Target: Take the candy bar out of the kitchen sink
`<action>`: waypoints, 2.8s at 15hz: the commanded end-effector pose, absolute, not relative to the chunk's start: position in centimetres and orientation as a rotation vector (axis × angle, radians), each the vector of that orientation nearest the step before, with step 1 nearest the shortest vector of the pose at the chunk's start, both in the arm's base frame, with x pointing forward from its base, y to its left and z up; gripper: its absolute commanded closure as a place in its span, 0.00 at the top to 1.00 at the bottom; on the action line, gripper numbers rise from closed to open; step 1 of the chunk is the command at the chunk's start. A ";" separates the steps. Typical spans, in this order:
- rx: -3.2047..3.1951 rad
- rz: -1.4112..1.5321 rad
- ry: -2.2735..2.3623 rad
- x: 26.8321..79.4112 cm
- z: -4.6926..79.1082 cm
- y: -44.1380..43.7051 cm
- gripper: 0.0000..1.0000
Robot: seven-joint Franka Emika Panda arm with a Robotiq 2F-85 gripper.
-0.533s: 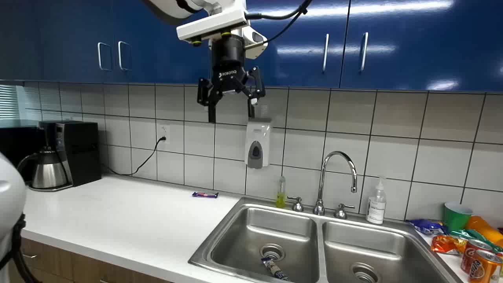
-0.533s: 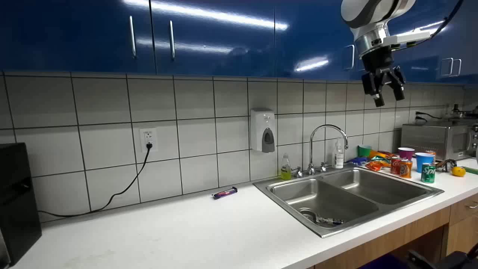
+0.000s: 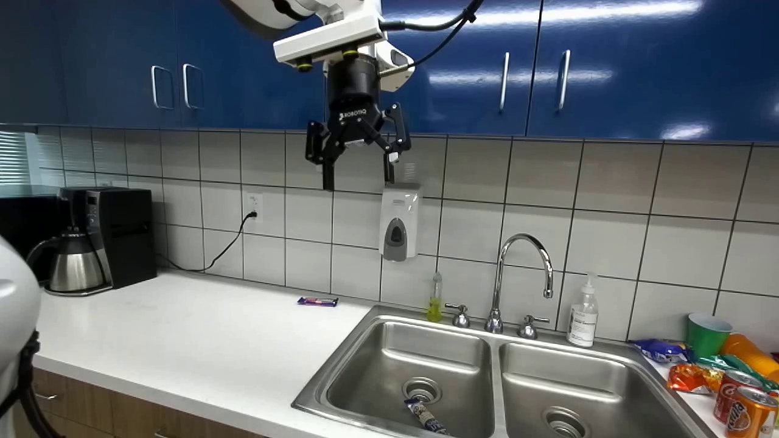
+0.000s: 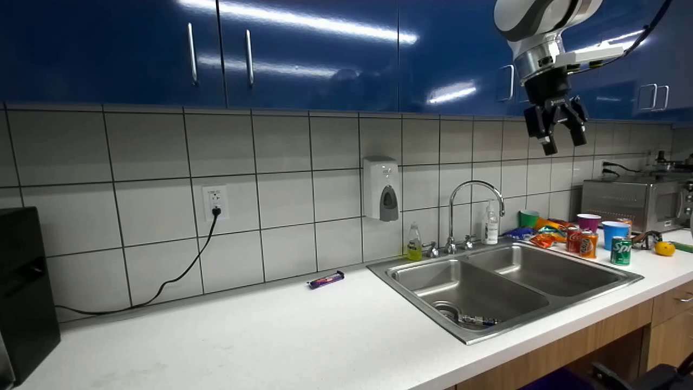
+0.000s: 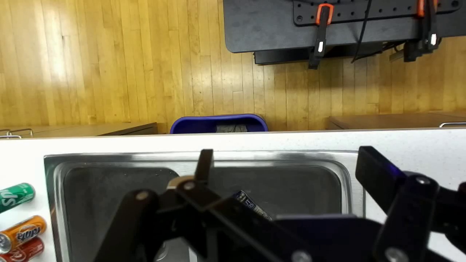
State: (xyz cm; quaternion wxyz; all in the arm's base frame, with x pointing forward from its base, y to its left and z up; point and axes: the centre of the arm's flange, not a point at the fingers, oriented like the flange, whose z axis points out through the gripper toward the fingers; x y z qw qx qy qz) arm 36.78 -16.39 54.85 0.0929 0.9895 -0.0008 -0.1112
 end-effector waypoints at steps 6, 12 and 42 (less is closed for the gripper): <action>2.935 -0.332 0.029 38.5 53.5 -16.0 1.00; 2.940 -0.358 0.072 41.1 50.6 -15.2 1.00; 3.005 -0.493 0.042 38.4 38.6 -18.8 1.00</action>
